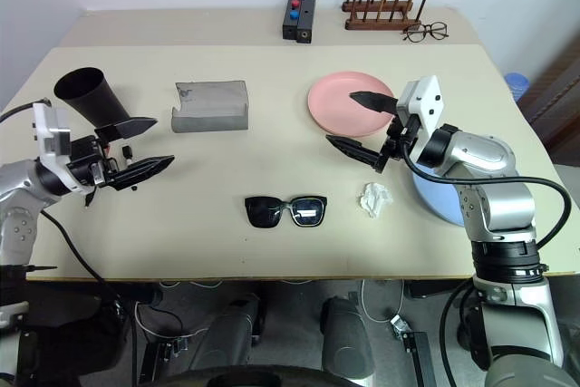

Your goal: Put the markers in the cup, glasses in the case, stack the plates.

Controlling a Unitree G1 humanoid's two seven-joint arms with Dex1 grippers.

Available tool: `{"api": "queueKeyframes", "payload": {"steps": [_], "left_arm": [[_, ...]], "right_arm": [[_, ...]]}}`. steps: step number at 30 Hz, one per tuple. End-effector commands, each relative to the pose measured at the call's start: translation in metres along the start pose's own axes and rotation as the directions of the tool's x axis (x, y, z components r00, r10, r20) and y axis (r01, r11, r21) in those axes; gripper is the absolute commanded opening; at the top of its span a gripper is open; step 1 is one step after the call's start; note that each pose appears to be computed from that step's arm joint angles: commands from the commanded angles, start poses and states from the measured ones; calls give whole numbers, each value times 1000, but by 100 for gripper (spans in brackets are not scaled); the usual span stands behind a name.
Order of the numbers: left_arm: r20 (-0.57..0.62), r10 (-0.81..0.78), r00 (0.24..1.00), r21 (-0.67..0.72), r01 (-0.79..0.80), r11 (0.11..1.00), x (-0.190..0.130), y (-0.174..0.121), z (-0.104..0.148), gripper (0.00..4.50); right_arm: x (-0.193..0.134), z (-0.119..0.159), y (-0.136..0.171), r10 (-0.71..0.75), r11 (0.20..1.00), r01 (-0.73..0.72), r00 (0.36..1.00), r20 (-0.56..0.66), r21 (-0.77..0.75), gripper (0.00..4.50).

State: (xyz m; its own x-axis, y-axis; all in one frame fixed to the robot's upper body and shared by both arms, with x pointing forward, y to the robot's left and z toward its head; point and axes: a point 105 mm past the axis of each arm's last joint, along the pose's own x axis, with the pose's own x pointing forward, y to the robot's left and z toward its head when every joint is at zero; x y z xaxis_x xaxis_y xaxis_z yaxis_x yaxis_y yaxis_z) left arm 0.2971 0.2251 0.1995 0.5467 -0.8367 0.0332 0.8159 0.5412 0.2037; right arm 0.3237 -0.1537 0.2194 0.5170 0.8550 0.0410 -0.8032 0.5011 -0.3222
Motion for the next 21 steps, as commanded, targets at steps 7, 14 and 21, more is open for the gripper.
{"api": "queueKeyframes", "payload": {"steps": [7,14,21], "left_arm": [[17,-10,1000,36,9,999,4,7,11,450],[6,3,1000,48,-3,999,3,16,12,450],[-45,107,993,57,-105,993,-24,24,8,450]], "right_arm": [[-3,11,2,-15,999,15,1000,12,-46,445],[2,10,7,1,999,-1,1000,13,-39,445],[26,7,11,7,999,-6,999,50,-31,445]]}}
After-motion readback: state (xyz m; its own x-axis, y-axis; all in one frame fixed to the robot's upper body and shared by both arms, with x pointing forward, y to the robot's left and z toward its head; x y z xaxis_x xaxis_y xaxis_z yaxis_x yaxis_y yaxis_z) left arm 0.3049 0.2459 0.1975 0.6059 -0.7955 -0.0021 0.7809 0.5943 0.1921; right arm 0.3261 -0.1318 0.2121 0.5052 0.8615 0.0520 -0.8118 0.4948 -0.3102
